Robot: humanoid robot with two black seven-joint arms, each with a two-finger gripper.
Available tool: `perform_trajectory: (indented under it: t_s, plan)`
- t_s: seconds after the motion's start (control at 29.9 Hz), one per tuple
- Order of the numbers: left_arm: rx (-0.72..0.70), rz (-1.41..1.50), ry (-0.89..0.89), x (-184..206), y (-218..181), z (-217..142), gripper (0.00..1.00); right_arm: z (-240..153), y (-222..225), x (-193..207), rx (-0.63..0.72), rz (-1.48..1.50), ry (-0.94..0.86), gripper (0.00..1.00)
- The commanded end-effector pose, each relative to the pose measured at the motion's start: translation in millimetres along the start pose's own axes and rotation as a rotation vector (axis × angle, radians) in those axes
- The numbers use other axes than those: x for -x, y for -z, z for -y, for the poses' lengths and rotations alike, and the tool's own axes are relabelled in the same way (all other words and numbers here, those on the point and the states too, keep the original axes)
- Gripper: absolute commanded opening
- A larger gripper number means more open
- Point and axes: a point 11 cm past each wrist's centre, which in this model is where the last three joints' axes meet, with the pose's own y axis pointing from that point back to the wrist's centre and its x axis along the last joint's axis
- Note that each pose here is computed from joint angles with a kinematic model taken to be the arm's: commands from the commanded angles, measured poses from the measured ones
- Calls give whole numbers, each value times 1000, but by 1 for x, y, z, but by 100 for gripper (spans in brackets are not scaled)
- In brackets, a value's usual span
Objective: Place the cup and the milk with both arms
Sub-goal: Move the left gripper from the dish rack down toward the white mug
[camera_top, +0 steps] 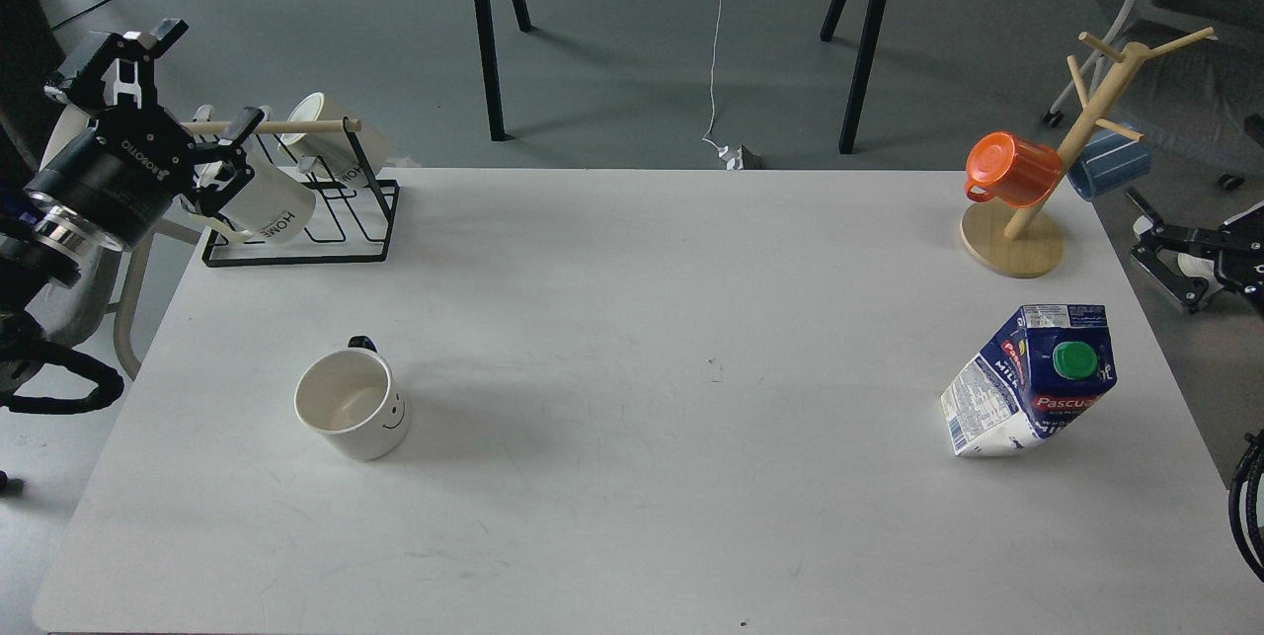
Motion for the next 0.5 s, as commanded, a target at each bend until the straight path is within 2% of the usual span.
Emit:
perform_trajectory:
  t_s: [0.0, 0.2, 0.33, 0.47]
  plan:
    - [12, -3, 25, 7, -4, 5, 100, 0, 1, 0, 1, -2, -1, 96]
    - [47, 14, -4, -3, -21, 2, 100, 3, 2, 2, -20, 11, 13, 96]
    - [25, 53, -28, -14, -21, -4, 100, 5, -1, 4, -22, 23, 24, 96]
    - [-43, 242, -7, -27, -44, -16, 100, 6, -5, 6, -21, 35, 33, 96]
